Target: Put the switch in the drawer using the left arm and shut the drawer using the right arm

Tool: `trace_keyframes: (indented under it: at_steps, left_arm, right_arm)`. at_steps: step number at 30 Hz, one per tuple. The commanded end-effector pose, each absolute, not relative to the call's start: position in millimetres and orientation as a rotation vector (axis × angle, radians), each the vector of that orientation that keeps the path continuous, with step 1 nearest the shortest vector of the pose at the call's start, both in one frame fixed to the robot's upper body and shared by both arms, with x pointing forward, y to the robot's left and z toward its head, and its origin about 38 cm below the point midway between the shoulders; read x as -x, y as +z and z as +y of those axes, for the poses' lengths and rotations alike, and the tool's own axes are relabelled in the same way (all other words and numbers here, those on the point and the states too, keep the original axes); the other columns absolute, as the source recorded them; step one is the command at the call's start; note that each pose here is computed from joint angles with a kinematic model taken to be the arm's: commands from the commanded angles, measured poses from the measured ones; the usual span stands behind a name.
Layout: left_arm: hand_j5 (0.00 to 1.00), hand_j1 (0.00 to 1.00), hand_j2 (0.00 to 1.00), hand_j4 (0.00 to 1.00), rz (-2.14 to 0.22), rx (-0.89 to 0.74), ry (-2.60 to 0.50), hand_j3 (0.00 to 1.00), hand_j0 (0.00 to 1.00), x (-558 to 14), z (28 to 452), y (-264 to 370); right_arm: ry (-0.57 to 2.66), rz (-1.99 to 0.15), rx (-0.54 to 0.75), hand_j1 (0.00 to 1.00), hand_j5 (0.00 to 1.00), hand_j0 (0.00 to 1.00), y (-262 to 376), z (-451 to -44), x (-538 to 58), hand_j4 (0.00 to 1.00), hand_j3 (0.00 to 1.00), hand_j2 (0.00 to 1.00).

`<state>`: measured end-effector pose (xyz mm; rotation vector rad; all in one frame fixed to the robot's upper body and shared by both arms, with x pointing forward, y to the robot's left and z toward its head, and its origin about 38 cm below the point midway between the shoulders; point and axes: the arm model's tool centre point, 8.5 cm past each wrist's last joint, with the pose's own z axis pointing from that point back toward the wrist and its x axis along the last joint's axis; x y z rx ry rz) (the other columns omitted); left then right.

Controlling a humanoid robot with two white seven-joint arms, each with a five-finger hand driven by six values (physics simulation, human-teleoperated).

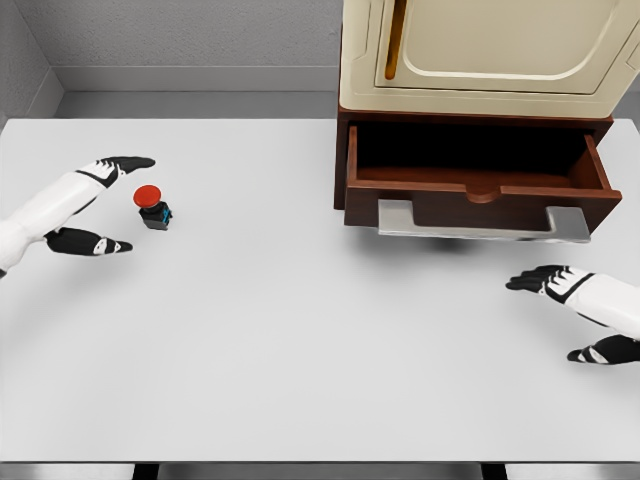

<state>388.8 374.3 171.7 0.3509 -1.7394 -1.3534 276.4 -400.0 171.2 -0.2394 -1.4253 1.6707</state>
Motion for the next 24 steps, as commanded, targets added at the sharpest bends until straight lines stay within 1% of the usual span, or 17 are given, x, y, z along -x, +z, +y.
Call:
trace_keyframes:
  at_steps: [1, 5, 7, 8, 10, 11, 12, 14, 16, 17, 18, 20, 21, 23, 24]
  left_arm:
    - [1.0, 1.0, 1.0, 1.0, -1.743, -0.348, -1.344, 1.0, 1.0, -388.9, 374.9, 172.1]
    - [1.0, 1.0, 1.0, 1.0, -1.745, -0.349, -1.333, 1.0, 1.0, -389.3, 376.3, 172.0]
    - [1.0, 1.0, 1.0, 1.0, -1.776, -0.321, -1.285, 1.0, 1.0, -389.2, 375.5, 173.3]
    - [1.0, 1.0, 1.0, 1.0, -1.805, -0.288, -1.235, 1.0, 1.0, -389.0, 374.7, 174.7]
    - [1.0, 1.0, 1.0, 1.0, -1.849, -0.237, -1.125, 1.0, 1.0, -393.1, 376.6, 174.4]
    - [1.0, 1.0, 1.0, 1.0, -1.865, -0.216, -1.089, 1.0, 1.0, -393.8, 376.3, 174.3]
    - [1.0, 1.0, 1.0, 1.0, -1.863, -0.199, -1.044, 1.0, 1.0, -396.1, 379.6, 168.8]
    - [1.0, 1.0, 1.0, 1.0, -1.863, -0.2, -0.936, 1.0, 1.0, -419.6, 382.6, 158.8]
    - [1.0, 1.0, 1.0, 1.0, -1.863, -0.175, -0.863, 1.0, 1.0, -429.3, 378.2, 147.7]
    - [1.0, 1.0, 1.0, 1.0, -1.87, -0.156, -0.838, 1.0, 1.0, -428.2, 378.3, 146.4]
    - [1.0, 1.0, 1.0, 1.0, -1.867, -0.15, -0.834, 1.0, 1.0, -427.0, 378.2, 144.4]
    - [1.0, 1.0, 1.0, 1.0, -1.876, -0.074, -0.781, 1.0, 1.0, -425.5, 367.0, 135.0]
    - [1.0, 1.0, 1.0, 1.0, -1.884, -0.008, -0.729, 1.0, 1.0, -424.0, 362.2, 131.3]
    - [1.0, 1.0, 1.0, 1.0, -1.893, 0.062, -0.659, 1.0, 1.0, -421.3, 357.8, 126.6]
    - [1.0, 1.0, 1.0, 1.0, -1.882, 0.065, -0.658, 1.0, 1.0, -419.1, 357.9, 122.0]
  right_arm:
    - [1.669, -1.424, 0.222, 1.0, 1.0, 1.0, 169.1, -397.8, -275.9, 1.0, 1.0, 1.0]
    - [1.712, -1.389, 0.232, 1.0, 1.0, 1.0, 177.4, -404.4, -277.8, 1.0, 1.0, 1.0]
    - [1.708, -1.393, 0.24, 1.0, 1.0, 1.0, 179.3, -405.6, -278.2, 1.0, 1.0, 1.0]
    - [1.697, -1.4, 0.24, 0.97, 0.97, 0.97, 177.4, -404.9, -277.5, 0.97, 0.97, 0.97]
    - [1.671, -1.417, 0.23, 0.81, 0.81, 0.81, 172.8, -402.3, -275.7, 0.81, 0.81, 0.81]
    - [1.664, -1.421, 0.226, 0.76, 0.76, 0.76, 171.7, -401.7, -275.1, 0.76, 0.76, 0.76]
    - [1.658, -1.426, 0.221, 0.76, 0.76, 0.76, 172.3, -402.1, -275.2, 0.76, 0.76, 0.76]
    - [1.651, -1.425, 0.202, 0.76, 0.76, 0.76, 168.4, -400.3, -272.5, 0.76, 0.76, 0.76]
    - [1.619, -1.446, 0.187, 0.69, 0.69, 0.69, 167.0, -399.6, -271.2, 0.69, 0.69, 0.69]
    - [1.595, -1.468, 0.174, 0.68, 0.68, 0.68, 169.4, -399.8, -271.1, 0.68, 0.68, 0.68]
    - [1.575, -1.485, 0.161, 0.68, 0.68, 0.68, 171.0, -399.9, -271.0, 0.68, 0.68, 0.68]
    - [1.551, -1.503, 0.159, 0.69, 0.69, 0.69, 174.2, -402.0, -270.7, 0.69, 0.69, 0.69]
    - [1.546, -1.507, 0.156, 0.73, 0.73, 0.73, 175.0, -402.4, -270.5, 0.73, 0.73, 0.73]
    - [1.547, -1.507, 0.155, 0.74, 0.74, 0.74, 174.9, -402.1, -270.2, 0.74, 0.74, 0.74]
    - [1.546, -1.507, 0.156, 0.74, 0.74, 0.74, 175.0, -402.4, -270.5, 0.74, 0.74, 0.74]
